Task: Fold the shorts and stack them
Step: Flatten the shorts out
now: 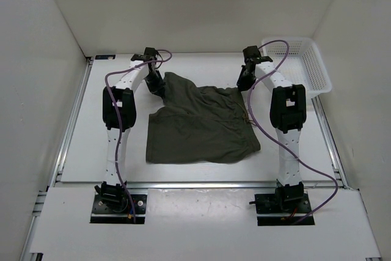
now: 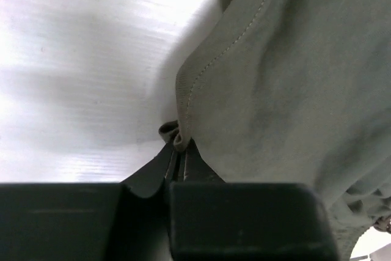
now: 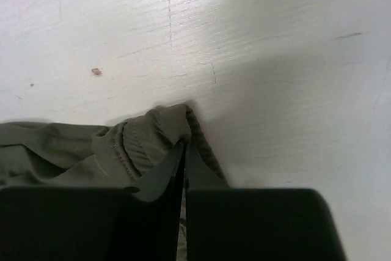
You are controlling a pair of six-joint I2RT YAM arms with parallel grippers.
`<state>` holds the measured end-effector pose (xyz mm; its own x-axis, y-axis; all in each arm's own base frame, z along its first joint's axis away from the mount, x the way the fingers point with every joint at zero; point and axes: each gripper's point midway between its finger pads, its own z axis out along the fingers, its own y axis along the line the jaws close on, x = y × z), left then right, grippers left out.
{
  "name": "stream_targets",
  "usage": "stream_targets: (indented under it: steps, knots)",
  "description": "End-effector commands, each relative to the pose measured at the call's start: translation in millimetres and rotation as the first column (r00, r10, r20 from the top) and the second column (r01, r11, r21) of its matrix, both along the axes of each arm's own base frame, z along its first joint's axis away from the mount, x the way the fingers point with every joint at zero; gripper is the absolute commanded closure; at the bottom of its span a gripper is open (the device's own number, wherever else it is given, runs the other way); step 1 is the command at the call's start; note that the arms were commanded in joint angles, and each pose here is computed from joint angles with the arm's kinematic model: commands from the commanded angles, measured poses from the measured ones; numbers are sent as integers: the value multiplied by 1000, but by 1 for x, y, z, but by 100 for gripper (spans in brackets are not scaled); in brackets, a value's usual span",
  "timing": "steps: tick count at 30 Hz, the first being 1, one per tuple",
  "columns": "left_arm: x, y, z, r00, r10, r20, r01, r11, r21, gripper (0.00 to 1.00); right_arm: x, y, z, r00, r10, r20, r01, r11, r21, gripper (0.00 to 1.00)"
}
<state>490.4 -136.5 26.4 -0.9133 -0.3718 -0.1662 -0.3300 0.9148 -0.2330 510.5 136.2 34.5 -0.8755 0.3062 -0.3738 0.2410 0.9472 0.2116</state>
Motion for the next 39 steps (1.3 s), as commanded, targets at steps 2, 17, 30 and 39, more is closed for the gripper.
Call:
stream_targets:
  steps: [2, 17, 30, 39]
  knots:
    - [11, 5, 32, 997, 17, 76, -11, 998, -67, 90, 13, 1, 30, 998, -18, 63, 16, 1000, 20, 100]
    - [-34, 53, 104, 987, 41, 154, -39, 999, -20, 90, 22, -27, 79, 971, -136, 194, 152, 986, -68, 100]
    - [-31, 70, 85, 989, 90, 118, -97, 994, 51, 13, 22, -23, 68, 981, -91, 170, 105, 992, -73, 100]
    - [54, 68, 66, 975, 118, 190, -125, 992, 28, 23, 27, -18, 63, 983, -74, 167, 85, 995, -61, 100]
